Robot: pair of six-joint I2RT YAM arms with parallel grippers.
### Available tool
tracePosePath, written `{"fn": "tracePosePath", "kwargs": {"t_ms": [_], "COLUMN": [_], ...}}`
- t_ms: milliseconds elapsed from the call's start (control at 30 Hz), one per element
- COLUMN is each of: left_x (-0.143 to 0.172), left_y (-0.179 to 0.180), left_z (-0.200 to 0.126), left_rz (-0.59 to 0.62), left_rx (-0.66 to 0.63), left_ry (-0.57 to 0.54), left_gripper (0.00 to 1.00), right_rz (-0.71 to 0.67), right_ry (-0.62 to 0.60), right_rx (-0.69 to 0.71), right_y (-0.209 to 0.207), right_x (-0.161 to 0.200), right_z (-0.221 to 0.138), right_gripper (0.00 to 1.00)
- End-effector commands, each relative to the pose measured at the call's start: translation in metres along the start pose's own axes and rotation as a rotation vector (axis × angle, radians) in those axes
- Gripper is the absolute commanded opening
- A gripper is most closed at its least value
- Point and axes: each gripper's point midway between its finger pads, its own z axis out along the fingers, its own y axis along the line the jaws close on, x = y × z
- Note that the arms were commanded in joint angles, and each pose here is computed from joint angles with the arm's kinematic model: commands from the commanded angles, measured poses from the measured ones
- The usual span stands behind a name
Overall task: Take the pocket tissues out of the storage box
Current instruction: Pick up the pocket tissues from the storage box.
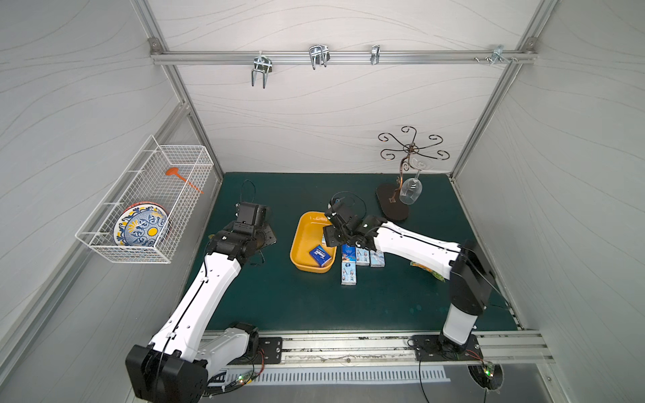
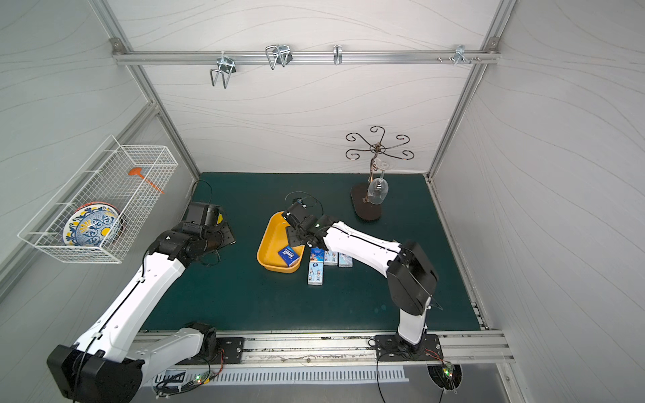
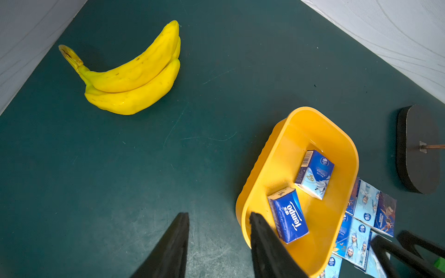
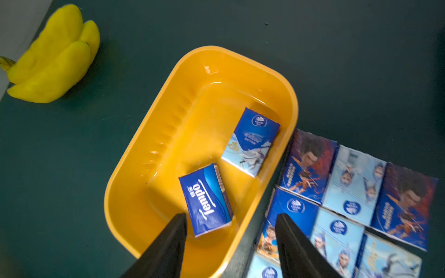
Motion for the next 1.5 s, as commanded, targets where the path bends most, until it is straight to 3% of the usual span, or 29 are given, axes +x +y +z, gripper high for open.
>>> {"fn": "tracePosePath", "kwargs": {"t_ms": [0,267,733,1233,1467], "left_x": [-0.005,-0.009,-0.016,-0.018,-0.019], "left_y": [-0.01,-0.009,-0.005,-0.005,-0.005], "left_z": [0.003,-0.005,-0.027,-0.03,-0.031], "left_rz": [-0.001,0.003,0.012,0.006,0.003], "left_rx": [0.03,0.033,0.044,0.044,0.048], "left_ry": [-0.017,-0.041,-0.079,-0.086,-0.092], "left_gripper": [0.45,0.46,0.46,0.46,0.46], "right_rz": [-0.068,-0.126,-0.068,0.016,0.005], "right_ry": [0.064,0.127,0.184,0.247,0.158], "right_rx": [0.077,0.179,0.306,0.143,0.055], "right_y": [-0.001,0.011,-0.011,0.005,0.027], "right_x": [0.009,0.008,0.023,0.042,0.02], "right_z": [0.017,0.058,0.112,0.136,0.114], "right_gripper": [0.64,0.63,0.55,0.11,0.03]}}
